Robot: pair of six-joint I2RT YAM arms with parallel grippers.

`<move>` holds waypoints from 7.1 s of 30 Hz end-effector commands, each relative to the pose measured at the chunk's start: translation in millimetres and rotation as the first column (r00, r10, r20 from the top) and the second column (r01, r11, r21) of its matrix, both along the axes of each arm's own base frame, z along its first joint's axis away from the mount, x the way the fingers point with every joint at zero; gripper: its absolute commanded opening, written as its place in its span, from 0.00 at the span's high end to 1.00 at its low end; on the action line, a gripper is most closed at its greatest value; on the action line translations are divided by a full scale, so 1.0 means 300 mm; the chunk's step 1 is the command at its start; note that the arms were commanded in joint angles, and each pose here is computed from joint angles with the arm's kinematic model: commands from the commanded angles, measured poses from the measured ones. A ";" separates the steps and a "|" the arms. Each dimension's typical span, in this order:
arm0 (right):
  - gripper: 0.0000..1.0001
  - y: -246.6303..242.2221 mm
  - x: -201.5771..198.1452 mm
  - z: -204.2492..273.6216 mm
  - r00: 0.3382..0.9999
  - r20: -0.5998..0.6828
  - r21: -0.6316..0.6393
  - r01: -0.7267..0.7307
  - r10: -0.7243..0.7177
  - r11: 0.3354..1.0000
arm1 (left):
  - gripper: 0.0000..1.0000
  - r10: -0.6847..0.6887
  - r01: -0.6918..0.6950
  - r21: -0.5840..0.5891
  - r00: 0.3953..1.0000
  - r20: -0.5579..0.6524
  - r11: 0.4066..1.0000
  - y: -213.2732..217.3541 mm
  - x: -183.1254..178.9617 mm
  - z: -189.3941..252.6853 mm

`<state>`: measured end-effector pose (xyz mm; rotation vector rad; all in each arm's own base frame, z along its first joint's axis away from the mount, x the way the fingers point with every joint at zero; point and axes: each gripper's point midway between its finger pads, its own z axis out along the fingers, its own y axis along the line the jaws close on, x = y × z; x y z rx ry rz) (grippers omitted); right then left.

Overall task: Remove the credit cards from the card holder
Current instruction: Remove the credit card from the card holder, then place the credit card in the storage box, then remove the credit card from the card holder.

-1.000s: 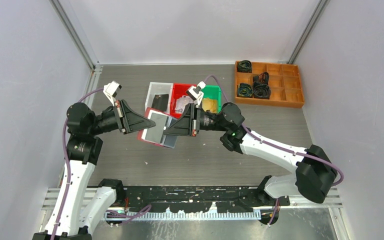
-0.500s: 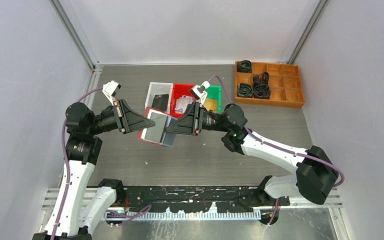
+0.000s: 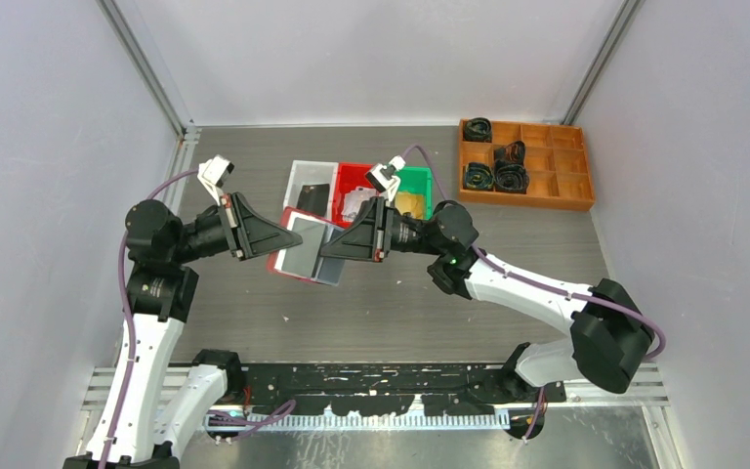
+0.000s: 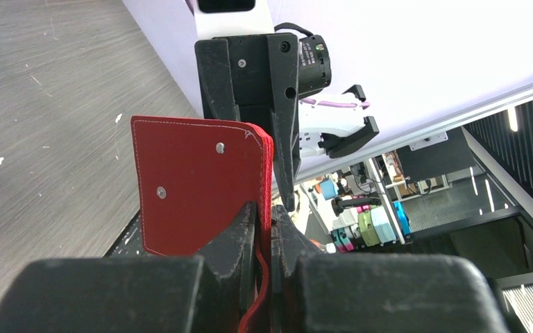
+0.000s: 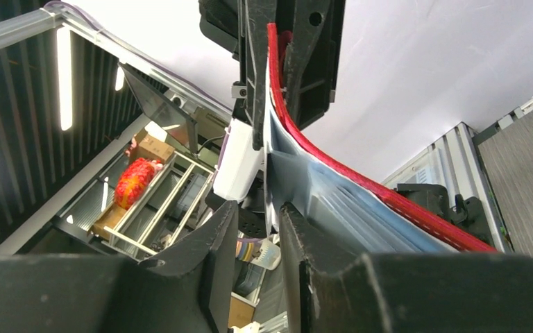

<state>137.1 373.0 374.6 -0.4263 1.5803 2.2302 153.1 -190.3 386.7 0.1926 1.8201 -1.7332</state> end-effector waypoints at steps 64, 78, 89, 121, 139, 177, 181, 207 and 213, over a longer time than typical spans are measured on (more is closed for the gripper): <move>0.72 0.021 -0.076 0.096 0.994 0.106 0.070 -0.044 0.036 0.997 | 1.00 0.013 -0.013 -0.003 0.993 0.114 1.000 0.005 -0.019 0.101; 0.99 -0.009 -0.076 0.069 0.996 0.084 0.089 -0.020 0.012 0.996 | 1.00 0.006 -0.006 0.000 0.992 0.124 1.000 0.005 -0.029 0.109; 0.99 -0.049 -0.076 0.038 0.997 0.071 0.081 0.003 -0.009 0.997 | 1.00 0.007 -0.008 0.001 0.992 0.129 1.000 0.006 -0.030 0.121; 0.99 -0.120 -0.072 -0.039 0.996 0.089 -0.055 0.014 -0.009 0.998 | 1.00 0.002 -0.007 0.026 0.985 0.174 1.000 0.012 -0.027 0.133; 0.99 -0.081 0.678 -0.327 0.943 0.211 -0.612 0.332 -0.256 0.718 | 1.00 -0.039 -0.064 0.220 0.898 0.438 0.973 0.047 -0.160 0.135; 0.54 0.289 1.106 -0.837 0.916 0.329 -0.763 0.400 -0.228 0.508 | 1.00 -0.058 -0.056 0.250 0.903 0.426 0.967 0.053 -0.197 0.049; 0.39 0.277 1.093 -0.755 0.887 0.412 -0.749 0.460 -0.208 0.477 | 1.00 -0.060 -0.055 0.249 0.900 0.431 0.967 0.052 -0.200 0.057; 0.09 -0.045 0.264 -0.032 0.995 0.047 0.145 0.077 -0.085 0.986 | 1.00 -0.024 -0.034 0.132 0.910 0.413 0.991 0.031 -0.139 0.161; 0.19 -0.057 0.162 -0.174 0.992 0.108 0.022 0.060 -0.062 0.998 | 1.00 -0.026 -0.026 0.119 0.907 0.419 0.993 0.029 -0.147 0.193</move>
